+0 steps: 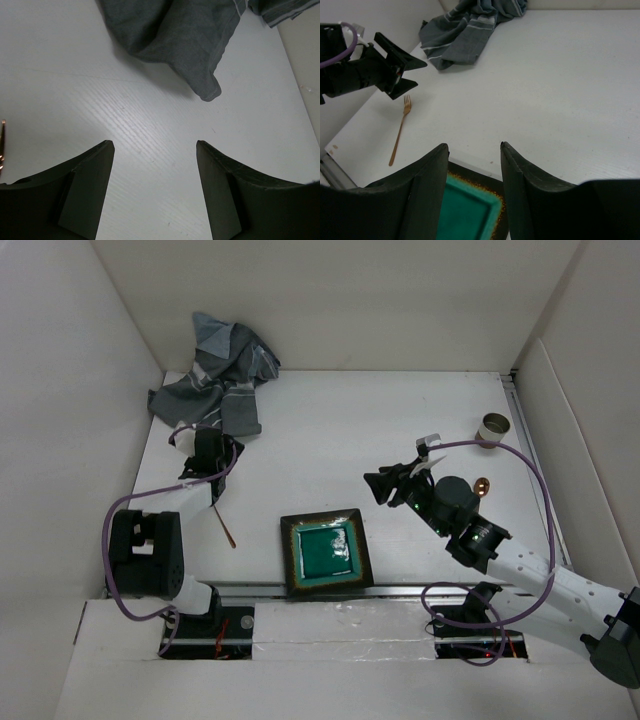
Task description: Set the dinner table for one person
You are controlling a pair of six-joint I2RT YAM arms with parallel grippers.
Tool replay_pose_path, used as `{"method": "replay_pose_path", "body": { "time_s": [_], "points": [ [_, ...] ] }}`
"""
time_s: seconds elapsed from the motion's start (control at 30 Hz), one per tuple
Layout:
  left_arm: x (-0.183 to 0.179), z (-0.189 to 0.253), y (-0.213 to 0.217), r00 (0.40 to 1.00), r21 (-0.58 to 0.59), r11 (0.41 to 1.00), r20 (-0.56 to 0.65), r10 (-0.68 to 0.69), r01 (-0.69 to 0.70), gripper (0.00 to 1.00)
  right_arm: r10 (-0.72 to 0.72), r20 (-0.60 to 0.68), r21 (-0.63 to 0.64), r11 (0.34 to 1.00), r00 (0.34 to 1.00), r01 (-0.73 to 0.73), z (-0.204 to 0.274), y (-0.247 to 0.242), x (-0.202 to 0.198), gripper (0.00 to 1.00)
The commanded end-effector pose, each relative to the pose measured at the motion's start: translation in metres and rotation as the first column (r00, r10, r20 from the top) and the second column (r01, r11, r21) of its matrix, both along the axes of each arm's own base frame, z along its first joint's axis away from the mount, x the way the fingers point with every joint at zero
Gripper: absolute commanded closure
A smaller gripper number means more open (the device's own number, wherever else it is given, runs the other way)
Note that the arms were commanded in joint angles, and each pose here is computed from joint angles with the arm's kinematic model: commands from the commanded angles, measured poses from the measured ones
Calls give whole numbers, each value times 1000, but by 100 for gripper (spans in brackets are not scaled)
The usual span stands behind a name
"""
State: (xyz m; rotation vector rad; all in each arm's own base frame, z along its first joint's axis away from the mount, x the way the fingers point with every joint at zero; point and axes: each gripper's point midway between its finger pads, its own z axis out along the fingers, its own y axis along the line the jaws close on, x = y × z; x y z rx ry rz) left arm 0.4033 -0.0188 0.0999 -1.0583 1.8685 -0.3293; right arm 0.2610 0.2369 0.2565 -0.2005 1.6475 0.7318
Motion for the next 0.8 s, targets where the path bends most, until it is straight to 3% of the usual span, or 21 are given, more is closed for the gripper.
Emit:
{"method": "replay_pose_path", "body": {
  "time_s": [0.0, 0.4, 0.6, 0.63, 0.67, 0.7, 0.73, 0.77],
  "points": [
    [32, 26, -5, 996, -1, 1000, 85, 24, -24, 36, -21, 46, 23, 1000, 999, 20, 23, 0, 6, 47],
    [100, -13, -23, 997, -28, 999, 72, -24, 27, 34, 64, 49, 0, 998, 997, -64, 19, 16, 1, 46],
    [134, -26, -33, 997, -29, 999, 67, -44, 46, 45, 84, 49, -6, 996, 995, -84, 15, 21, 2, 46],
    [141, -25, -39, 995, -28, 998, 80, -56, 58, 56, 81, 53, -3, 997, 995, -81, 15, 22, 3, 46],
    [149, -24, -44, 992, -22, 996, 87, -89, 91, 79, 86, 45, -11, 996, 995, -86, 12, 24, 4, 46],
    [149, -25, -44, 992, -16, 995, 85, -93, 95, 80, 88, 41, -15, 996, 995, -87, 10, 25, 5, 47],
    [155, -24, -58, 986, -32, 989, 87, -143, 146, 100, 87, 37, -18, 996, 996, -86, 10, 25, 5, 47],
    [156, -23, -72, 979, -41, 982, 90, -181, 186, 100, 78, 30, -25, 997, 997, -77, 7, 25, 7, 46]
  ]
}}
